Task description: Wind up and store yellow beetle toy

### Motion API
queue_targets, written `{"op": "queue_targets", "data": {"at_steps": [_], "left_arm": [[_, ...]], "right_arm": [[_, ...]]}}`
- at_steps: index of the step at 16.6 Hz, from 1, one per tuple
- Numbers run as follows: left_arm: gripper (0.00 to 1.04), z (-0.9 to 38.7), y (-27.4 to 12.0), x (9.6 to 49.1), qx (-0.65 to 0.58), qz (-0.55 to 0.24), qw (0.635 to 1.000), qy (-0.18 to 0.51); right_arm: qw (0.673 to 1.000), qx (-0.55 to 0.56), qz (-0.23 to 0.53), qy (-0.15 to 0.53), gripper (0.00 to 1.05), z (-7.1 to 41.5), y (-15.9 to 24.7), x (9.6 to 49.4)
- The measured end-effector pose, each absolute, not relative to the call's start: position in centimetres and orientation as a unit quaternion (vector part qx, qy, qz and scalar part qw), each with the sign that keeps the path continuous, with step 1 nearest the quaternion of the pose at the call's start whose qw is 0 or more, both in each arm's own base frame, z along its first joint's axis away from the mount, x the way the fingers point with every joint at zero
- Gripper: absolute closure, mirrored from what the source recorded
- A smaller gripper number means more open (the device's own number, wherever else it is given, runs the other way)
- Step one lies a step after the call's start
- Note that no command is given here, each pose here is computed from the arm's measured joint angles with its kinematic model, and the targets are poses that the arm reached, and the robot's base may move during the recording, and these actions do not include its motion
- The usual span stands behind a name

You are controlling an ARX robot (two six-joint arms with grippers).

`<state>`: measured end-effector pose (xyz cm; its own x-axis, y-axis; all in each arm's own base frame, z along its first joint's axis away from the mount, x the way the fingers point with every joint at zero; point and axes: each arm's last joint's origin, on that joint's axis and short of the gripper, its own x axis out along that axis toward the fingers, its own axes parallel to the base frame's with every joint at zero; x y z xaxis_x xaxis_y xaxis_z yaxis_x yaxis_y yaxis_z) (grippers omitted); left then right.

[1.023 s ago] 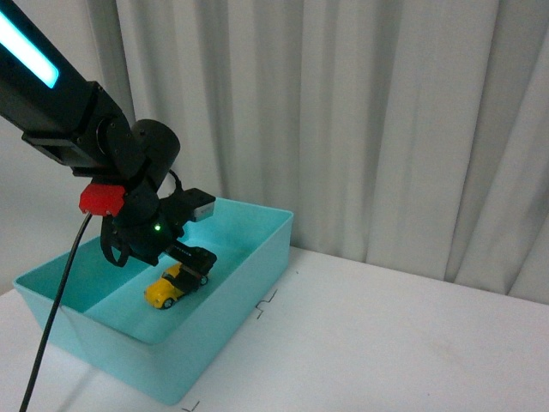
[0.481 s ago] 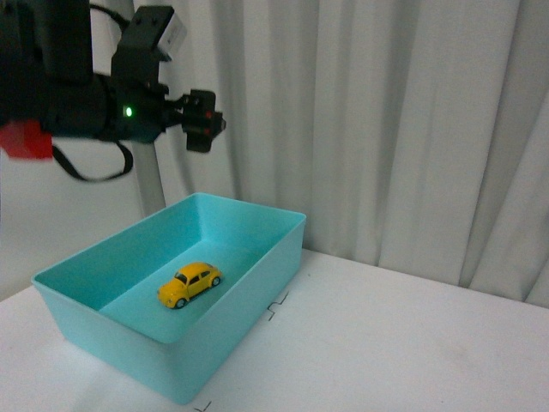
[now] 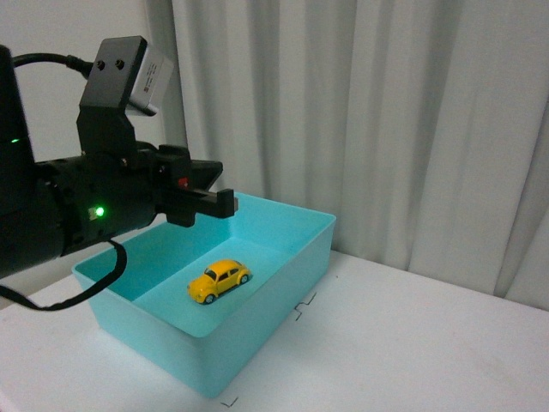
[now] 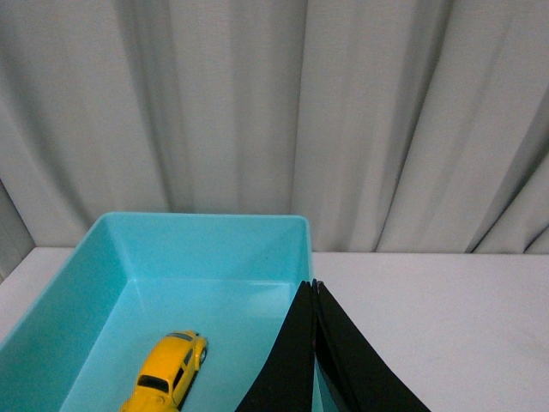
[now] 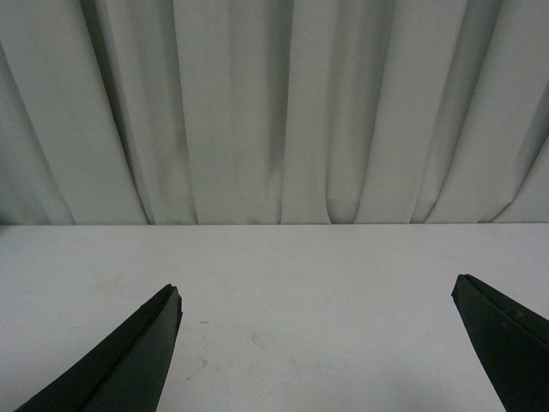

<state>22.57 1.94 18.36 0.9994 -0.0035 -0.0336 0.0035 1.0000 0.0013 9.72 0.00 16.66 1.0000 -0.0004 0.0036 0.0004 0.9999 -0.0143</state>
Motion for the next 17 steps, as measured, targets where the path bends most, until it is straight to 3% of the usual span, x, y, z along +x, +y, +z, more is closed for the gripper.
{"op": "queue_targets", "data": {"at_steps": [6, 17], "left_arm": [[1.03, 17.5, 0.3, 18.5, 0.002, 0.004, 1.000, 0.012], [1.03, 16.5, 0.0, 14.5, 0.002, 0.000, 1.000, 0.002]], "right_arm": [[1.000, -0.007, 0.000, -0.002, 0.07, 16.7, 0.0, 9.7], [1.000, -0.007, 0.000, -0.002, 0.07, 16.7, 0.0, 9.7]]}}
